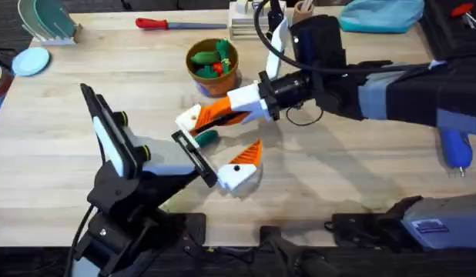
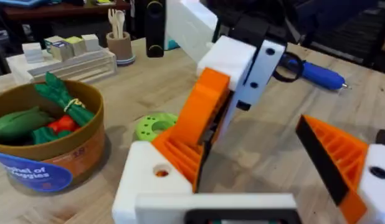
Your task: Pick up the gripper from the table and insert it into the empty holder that is missing its gripper. Then pick up a screw, insert it into the mounting hole, and use the screwdriver to tighten it. Finally, clean up the table by picking up the vegetable and placing it into the bucket.
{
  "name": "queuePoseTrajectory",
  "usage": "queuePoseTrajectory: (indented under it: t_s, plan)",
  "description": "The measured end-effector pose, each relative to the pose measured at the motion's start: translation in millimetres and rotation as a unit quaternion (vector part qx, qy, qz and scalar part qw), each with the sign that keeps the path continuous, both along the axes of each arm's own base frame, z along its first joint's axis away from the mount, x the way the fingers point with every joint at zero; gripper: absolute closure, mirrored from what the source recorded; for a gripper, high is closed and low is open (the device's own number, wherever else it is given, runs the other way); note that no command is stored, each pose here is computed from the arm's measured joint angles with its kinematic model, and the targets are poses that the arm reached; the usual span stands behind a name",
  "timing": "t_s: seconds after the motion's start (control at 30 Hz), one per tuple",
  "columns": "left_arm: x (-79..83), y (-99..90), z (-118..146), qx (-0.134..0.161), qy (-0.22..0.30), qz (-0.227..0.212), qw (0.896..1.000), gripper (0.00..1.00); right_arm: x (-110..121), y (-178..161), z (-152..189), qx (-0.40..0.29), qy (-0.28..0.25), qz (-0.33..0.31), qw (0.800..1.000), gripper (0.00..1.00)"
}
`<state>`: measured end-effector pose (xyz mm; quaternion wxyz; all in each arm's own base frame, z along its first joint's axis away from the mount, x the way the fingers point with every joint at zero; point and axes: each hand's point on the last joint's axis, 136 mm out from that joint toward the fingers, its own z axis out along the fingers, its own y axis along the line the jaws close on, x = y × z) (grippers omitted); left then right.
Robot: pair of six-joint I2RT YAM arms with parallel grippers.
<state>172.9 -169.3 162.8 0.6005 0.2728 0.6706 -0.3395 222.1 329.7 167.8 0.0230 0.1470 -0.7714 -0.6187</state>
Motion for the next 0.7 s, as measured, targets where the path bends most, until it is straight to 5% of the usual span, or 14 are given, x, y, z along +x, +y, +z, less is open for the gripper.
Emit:
queuePoseTrajectory:
  t_s: [0.7]
  plan:
    - [-0.5,-0.3,0,-0.003,0.006,-0.002,1.0,0.008,14,7,-4,-0.014,-0.042,-0.039,0.998,0.994]
